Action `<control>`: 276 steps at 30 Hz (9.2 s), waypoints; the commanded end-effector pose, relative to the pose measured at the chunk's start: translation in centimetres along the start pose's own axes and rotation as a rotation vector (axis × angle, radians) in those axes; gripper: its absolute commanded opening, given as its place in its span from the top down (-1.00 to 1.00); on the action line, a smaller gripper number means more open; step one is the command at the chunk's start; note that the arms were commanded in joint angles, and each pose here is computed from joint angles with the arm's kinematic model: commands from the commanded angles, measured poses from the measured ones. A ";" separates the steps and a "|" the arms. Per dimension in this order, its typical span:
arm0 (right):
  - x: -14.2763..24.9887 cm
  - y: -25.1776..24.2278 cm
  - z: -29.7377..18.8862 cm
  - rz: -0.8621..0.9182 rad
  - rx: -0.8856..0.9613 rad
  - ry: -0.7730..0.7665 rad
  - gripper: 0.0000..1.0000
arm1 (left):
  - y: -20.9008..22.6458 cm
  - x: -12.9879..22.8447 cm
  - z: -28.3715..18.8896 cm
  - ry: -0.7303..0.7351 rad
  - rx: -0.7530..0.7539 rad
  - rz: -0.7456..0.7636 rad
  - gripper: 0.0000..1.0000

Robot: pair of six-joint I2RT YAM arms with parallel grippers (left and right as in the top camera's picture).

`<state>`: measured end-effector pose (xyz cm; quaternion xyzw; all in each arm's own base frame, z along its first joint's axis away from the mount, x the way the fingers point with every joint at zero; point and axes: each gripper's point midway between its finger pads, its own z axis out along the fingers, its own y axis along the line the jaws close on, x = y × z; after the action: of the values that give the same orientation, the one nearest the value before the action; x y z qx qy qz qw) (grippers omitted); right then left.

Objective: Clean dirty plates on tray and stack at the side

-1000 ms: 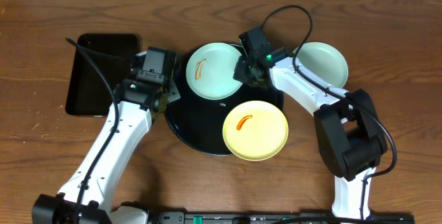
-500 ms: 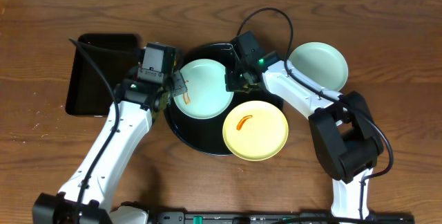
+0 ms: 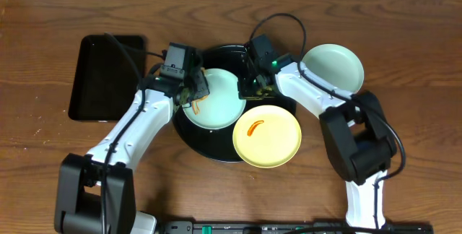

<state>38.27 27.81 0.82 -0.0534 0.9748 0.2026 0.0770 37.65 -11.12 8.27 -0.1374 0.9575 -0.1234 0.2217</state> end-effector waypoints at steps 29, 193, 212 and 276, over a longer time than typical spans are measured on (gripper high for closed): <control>0.0 -2.4 0.7 0.086 0.036 0.020 0.98 | -0.7 5.4 6.3 0.164 -0.047 0.082 0.81; -6.6 0.1 -6.0 -0.175 0.127 -0.132 0.98 | 4.2 -3.9 -7.6 -0.209 -0.215 0.092 0.85; -8.3 1.1 -14.9 -0.313 0.413 -0.181 0.75 | 6.3 -0.4 -5.8 -0.090 -0.278 0.028 0.85; -4.5 -7.7 -0.2 -0.040 0.369 0.085 0.07 | 6.4 -0.4 -5.8 -0.090 -0.278 0.020 0.83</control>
<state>44.01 21.29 0.49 -0.0749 0.9948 0.0147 0.0674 34.26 -4.11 12.15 -0.1620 0.9538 0.0156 0.2525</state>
